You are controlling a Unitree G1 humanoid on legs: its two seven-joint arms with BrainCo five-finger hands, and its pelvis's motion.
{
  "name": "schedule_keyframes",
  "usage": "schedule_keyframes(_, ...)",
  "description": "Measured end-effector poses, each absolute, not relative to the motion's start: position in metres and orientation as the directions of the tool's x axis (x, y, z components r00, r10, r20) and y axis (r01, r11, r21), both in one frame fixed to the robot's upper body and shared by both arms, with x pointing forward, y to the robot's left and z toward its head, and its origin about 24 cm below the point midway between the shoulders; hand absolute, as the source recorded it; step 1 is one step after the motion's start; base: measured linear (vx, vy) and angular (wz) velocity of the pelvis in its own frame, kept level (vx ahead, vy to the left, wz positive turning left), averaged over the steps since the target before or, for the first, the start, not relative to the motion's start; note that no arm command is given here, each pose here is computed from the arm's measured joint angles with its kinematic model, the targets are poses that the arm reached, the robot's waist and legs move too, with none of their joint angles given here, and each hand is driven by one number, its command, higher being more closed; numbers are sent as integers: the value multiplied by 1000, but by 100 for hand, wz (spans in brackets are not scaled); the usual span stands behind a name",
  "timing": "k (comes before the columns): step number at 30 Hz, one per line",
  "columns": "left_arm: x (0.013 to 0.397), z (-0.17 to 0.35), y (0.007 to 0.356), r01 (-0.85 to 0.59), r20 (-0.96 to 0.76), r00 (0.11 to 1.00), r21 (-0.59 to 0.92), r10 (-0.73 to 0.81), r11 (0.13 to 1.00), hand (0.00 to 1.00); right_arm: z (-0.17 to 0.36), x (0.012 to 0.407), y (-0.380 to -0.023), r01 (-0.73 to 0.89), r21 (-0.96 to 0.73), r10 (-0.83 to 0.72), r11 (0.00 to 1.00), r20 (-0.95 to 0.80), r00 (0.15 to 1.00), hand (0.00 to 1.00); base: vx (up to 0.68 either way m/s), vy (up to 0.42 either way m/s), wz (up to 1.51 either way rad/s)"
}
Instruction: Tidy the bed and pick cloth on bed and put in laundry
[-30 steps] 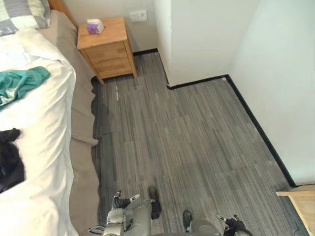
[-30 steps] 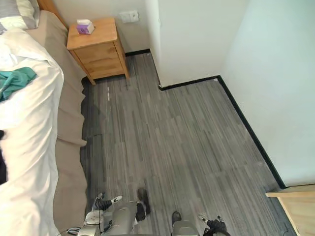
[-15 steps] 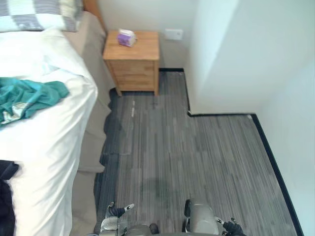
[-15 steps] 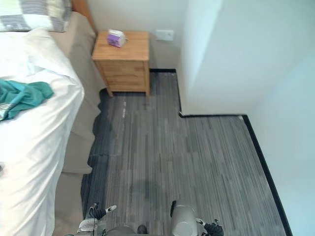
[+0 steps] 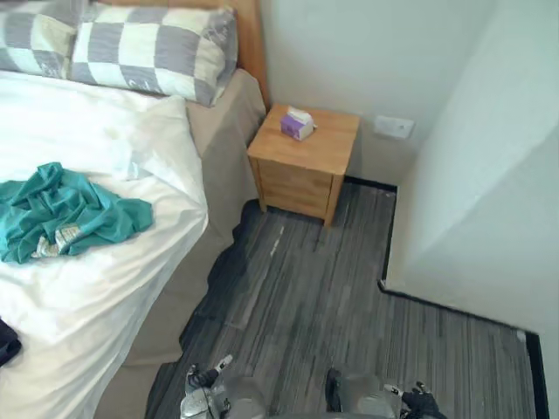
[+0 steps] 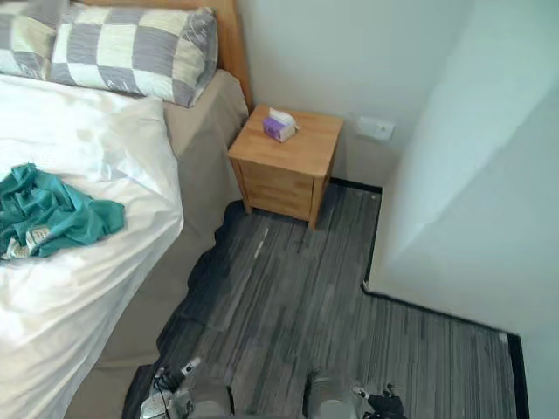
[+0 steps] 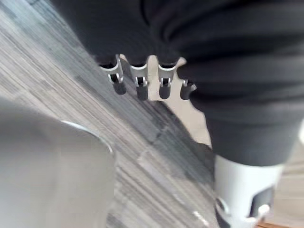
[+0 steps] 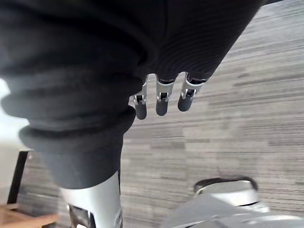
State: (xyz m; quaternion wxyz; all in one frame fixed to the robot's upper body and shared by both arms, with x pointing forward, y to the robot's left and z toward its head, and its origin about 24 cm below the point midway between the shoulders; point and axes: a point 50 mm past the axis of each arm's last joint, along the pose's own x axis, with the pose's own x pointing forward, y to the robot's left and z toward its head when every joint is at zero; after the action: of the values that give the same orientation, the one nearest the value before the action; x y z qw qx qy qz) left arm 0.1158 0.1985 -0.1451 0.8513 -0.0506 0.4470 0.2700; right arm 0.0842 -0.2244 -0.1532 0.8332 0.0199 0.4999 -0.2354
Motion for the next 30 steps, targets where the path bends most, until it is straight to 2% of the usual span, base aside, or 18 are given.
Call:
schedule_keyframes(6,116,-146,200,-467,-790,467,161,397,870,0,-156,84,-226,441,-195,-373,876,-854,363,0,430,27,64)
schedule_keyframes(8,113,-146,209,-469,-790,450,187,416,863,0,-155,95,-222,443,-173,-360,879,-852,380,0,529,21,67)
schedule_keyframes(17,73,-160,217,-399,-859,317,263,401,879,0,-156,91,-225,478,-159,-362,864,-856,369,0,453,-60,80)
schedule_keyframes(22,73,-159,217,-389,-856,324,266,401,882,0,-157,86,-223,484,-155,-357,861,-863,358,0,278,-338,111)
schedule_keyframes(25,74,-157,225,-410,-848,319,280,423,868,0,-162,69,-213,510,-139,-336,849,-887,317,0,202,-566,141)
schedule_keyframes(27,69,-158,214,-444,-855,317,249,411,861,0,-158,72,-227,514,-165,-371,842,-868,329,0,139,-591,95)
schedule_keyframes(30,73,-158,212,-452,-852,325,241,410,859,0,-154,84,-224,459,-163,-359,874,-852,381,0,-6,-368,82)
